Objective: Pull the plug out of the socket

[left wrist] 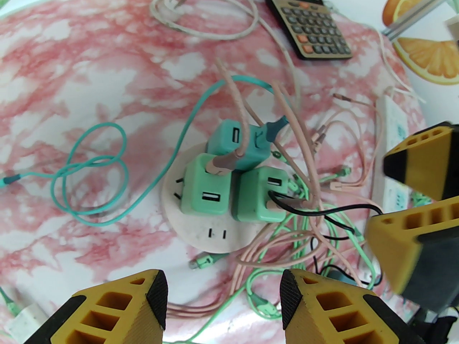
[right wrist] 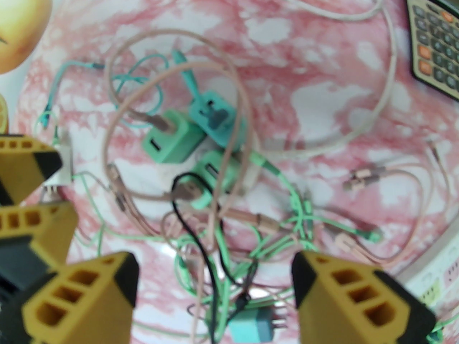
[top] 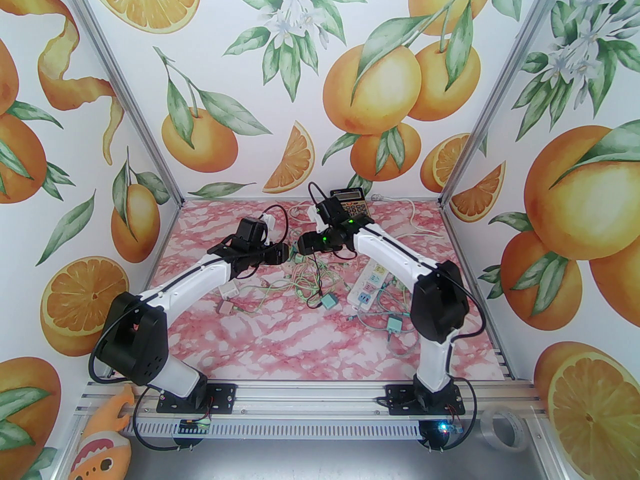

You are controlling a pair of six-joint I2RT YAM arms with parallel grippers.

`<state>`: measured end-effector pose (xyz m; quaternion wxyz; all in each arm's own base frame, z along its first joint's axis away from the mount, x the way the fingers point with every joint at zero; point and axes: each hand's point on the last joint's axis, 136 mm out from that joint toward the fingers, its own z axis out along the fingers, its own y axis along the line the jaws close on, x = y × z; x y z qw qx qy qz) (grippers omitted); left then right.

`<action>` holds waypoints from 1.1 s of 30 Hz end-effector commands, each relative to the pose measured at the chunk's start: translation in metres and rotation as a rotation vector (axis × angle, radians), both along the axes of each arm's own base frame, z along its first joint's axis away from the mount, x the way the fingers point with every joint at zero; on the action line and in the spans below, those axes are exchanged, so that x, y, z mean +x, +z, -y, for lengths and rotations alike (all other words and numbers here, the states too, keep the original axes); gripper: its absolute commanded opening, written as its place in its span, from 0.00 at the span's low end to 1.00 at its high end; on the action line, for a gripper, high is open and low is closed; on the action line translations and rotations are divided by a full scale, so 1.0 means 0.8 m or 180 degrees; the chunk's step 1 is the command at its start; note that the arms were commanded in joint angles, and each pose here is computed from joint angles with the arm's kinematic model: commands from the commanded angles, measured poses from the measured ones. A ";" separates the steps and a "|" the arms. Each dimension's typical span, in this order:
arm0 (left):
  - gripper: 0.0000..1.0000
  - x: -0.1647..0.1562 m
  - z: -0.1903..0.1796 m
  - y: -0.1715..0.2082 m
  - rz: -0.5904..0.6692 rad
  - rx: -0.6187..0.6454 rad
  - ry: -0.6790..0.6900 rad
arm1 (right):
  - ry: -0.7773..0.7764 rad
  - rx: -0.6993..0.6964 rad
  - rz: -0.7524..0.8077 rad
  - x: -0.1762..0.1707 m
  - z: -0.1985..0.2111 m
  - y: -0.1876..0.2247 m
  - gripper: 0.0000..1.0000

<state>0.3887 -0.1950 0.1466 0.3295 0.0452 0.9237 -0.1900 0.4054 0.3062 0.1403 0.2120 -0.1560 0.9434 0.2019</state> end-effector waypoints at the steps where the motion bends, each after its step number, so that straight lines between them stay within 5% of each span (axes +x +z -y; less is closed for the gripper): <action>1: 0.56 0.018 -0.011 0.004 0.0050 -0.0050 0.0138 | -0.0043 -0.0084 -0.0018 0.006 -0.011 -0.012 0.75; 10: 0.55 0.030 -0.020 -0.009 -0.0032 -0.0131 0.0191 | -0.0123 -0.0495 -0.0231 -0.003 -0.010 -0.069 0.75; 16: 0.55 0.033 -0.018 -0.012 -0.0043 -0.0175 0.0189 | -0.0273 -0.1184 -0.0207 -0.003 0.046 -0.106 0.69; 25: 0.55 0.033 -0.016 -0.015 -0.0063 -0.0208 0.0179 | -0.0439 -0.1910 0.0213 0.016 0.109 -0.096 0.61; 28: 0.55 0.031 -0.012 -0.014 -0.0055 -0.0253 0.0136 | -0.0353 -0.1875 0.0212 0.016 0.119 -0.092 0.62; 33: 0.55 0.026 0.012 -0.020 0.0003 -0.0199 -0.0121 | -0.0064 -0.1149 0.0082 0.004 0.077 -0.071 0.65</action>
